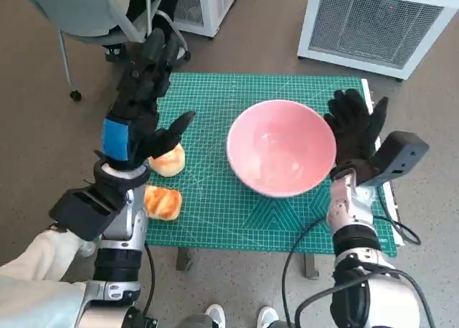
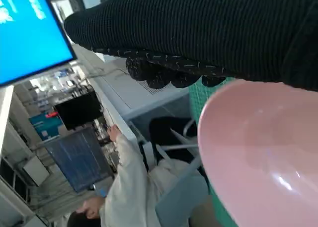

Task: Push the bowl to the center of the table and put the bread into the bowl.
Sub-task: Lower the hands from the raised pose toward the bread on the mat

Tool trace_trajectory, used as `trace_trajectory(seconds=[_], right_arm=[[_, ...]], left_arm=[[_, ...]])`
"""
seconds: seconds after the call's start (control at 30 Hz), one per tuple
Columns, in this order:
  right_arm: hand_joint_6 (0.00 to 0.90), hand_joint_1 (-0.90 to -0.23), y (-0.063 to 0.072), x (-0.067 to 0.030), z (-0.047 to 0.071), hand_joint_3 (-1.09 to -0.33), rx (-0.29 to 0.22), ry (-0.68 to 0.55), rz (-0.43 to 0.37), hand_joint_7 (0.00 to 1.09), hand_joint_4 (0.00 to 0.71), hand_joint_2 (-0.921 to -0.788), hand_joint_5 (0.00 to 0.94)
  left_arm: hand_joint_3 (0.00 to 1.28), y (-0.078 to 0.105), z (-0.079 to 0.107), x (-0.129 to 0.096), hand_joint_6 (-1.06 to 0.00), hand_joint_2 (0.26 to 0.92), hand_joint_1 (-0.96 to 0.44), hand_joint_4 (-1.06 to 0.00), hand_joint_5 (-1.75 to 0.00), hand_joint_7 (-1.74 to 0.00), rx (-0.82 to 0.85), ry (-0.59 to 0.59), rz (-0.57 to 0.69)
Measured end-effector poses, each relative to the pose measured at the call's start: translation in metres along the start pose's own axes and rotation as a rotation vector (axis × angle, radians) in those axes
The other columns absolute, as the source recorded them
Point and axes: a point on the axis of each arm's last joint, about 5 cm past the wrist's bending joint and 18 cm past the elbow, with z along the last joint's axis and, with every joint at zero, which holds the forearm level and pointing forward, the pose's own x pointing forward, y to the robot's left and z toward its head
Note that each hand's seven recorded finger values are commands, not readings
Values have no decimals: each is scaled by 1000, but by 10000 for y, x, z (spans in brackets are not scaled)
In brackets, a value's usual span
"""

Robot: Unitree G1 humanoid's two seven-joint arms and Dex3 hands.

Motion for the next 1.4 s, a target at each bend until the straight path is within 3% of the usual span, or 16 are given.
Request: trace_trajectory(seconds=[0.57,0.87,1.03,1.2,1.4], right_arm=[[91,-541,166,34,32,-798,-81,-9,49,582,288,-921,2],[84,-547,175,80,182,-781,-77,-136,112,592,280,-921,0],[72,-563,203,107,326,-760,-93,-273,168,593,268,-921,0],[83,-587,222,111,475,-740,-124,-434,251,630,295,-921,13],[27,-606,196,52,673,-738,-236,-676,390,697,307,-921,14]], left_arm=[[250,20,6,-58,-333,921,-346,-251,-1,-10,8,8,14],[254,113,22,-143,-333,921,-339,-246,0,-8,43,29,16],[268,263,54,-241,-331,921,-341,-252,-4,-6,107,67,-27],[278,564,189,-346,-332,921,-365,-267,-9,-5,268,181,-185],[235,924,438,-367,-360,921,-379,-261,-4,-18,499,375,-398]])
